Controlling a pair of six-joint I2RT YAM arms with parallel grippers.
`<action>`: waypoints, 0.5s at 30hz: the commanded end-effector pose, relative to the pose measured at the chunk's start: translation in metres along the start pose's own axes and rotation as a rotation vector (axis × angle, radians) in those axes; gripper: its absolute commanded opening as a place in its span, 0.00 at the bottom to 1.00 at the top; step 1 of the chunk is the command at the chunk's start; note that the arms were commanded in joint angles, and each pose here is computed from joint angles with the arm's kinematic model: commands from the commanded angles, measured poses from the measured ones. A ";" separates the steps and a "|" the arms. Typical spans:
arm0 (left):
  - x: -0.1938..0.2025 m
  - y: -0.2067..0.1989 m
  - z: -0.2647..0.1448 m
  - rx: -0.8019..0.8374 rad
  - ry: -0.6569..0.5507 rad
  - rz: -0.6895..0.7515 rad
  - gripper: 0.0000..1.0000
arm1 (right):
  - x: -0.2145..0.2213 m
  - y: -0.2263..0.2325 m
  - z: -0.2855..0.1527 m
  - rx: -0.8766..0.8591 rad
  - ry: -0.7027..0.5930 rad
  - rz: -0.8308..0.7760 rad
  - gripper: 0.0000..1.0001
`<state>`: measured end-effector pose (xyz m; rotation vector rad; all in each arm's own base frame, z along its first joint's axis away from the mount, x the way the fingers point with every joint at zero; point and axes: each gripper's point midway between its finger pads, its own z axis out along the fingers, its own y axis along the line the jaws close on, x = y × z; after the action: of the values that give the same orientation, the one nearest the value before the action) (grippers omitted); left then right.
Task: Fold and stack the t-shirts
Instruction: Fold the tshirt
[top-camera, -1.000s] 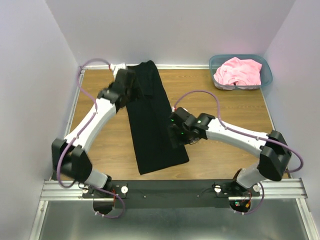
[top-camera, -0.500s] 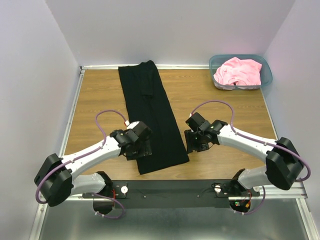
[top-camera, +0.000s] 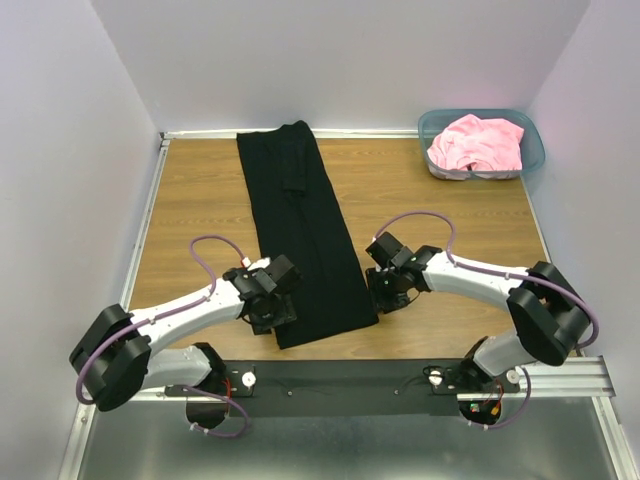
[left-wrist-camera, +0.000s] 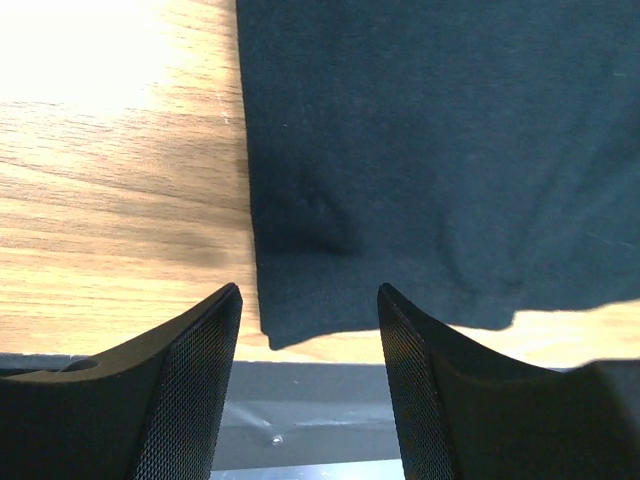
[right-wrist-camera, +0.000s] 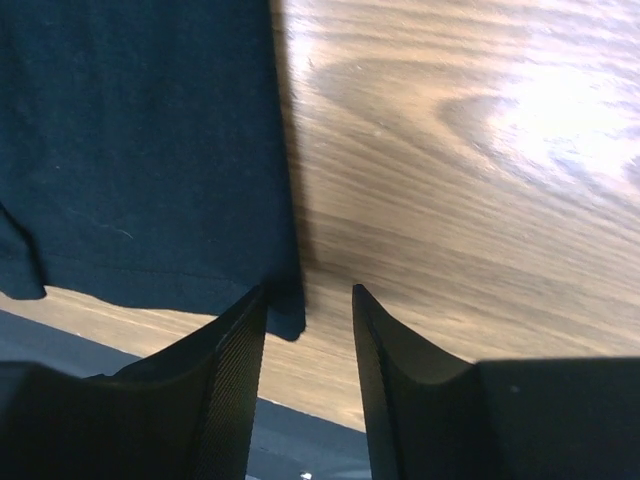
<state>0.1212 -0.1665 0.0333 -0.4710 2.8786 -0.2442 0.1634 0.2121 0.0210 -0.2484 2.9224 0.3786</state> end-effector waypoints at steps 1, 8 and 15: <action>0.002 0.000 0.000 -0.025 0.018 -0.008 0.65 | -0.002 0.008 0.007 -0.043 0.005 0.002 0.47; 0.005 -0.001 0.004 -0.038 0.044 0.010 0.65 | 0.007 0.010 0.012 -0.068 0.046 -0.011 0.45; 0.009 0.001 0.010 -0.060 0.066 0.018 0.65 | 0.015 0.007 0.015 -0.066 0.078 -0.011 0.14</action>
<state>0.1146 -0.1644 0.0193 -0.4614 2.9492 -0.1599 0.1590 0.2265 0.0145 -0.2869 2.9484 0.4821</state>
